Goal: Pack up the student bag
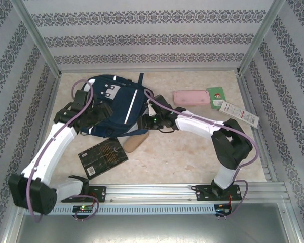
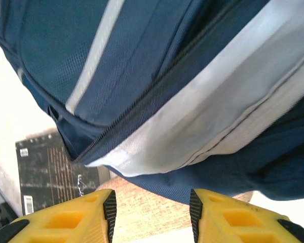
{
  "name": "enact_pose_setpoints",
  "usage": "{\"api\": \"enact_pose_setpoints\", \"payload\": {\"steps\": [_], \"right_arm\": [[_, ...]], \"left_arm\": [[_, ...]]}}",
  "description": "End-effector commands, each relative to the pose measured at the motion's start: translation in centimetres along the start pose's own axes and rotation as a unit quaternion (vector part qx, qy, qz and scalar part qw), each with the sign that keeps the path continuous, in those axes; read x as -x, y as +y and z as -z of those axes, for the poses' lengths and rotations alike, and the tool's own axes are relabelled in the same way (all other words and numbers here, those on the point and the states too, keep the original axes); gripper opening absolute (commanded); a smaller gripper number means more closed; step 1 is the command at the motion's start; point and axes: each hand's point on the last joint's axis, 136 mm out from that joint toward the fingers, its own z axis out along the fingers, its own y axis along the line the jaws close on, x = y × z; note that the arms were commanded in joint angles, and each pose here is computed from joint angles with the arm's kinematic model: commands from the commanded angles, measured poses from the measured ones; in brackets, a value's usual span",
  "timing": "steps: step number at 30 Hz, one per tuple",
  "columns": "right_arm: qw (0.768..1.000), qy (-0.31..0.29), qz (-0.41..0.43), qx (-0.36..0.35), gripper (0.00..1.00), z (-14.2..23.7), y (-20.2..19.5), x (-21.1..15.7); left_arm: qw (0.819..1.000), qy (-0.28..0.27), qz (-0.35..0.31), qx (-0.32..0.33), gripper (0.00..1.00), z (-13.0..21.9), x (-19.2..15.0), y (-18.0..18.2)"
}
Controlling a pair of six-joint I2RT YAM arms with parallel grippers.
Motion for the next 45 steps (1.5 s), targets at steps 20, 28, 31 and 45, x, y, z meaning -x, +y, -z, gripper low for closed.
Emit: {"api": "enact_pose_setpoints", "payload": {"steps": [20, 28, 31, 45], "right_arm": [[0.996, 0.015, 0.019, -0.090, 0.42, -8.7, -3.7, 4.7], [0.996, -0.011, 0.050, -0.071, 0.44, -6.3, -0.9, 7.9], [0.996, -0.009, 0.069, -0.046, 0.43, -5.2, 1.8, 6.5], [0.987, 0.097, 0.122, 0.031, 0.22, -12.8, 11.1, -4.4]], "left_arm": [[0.978, 0.107, 0.106, 0.146, 0.78, -2.3, -12.5, 12.6], [0.970, 0.135, 0.077, 0.188, 0.84, -4.0, -13.0, 13.8], [0.965, 0.144, 0.092, 0.198, 0.77, -4.5, -13.6, 14.2], [0.955, 0.157, 0.136, 0.212, 0.33, -5.7, -16.6, 16.5]]}}
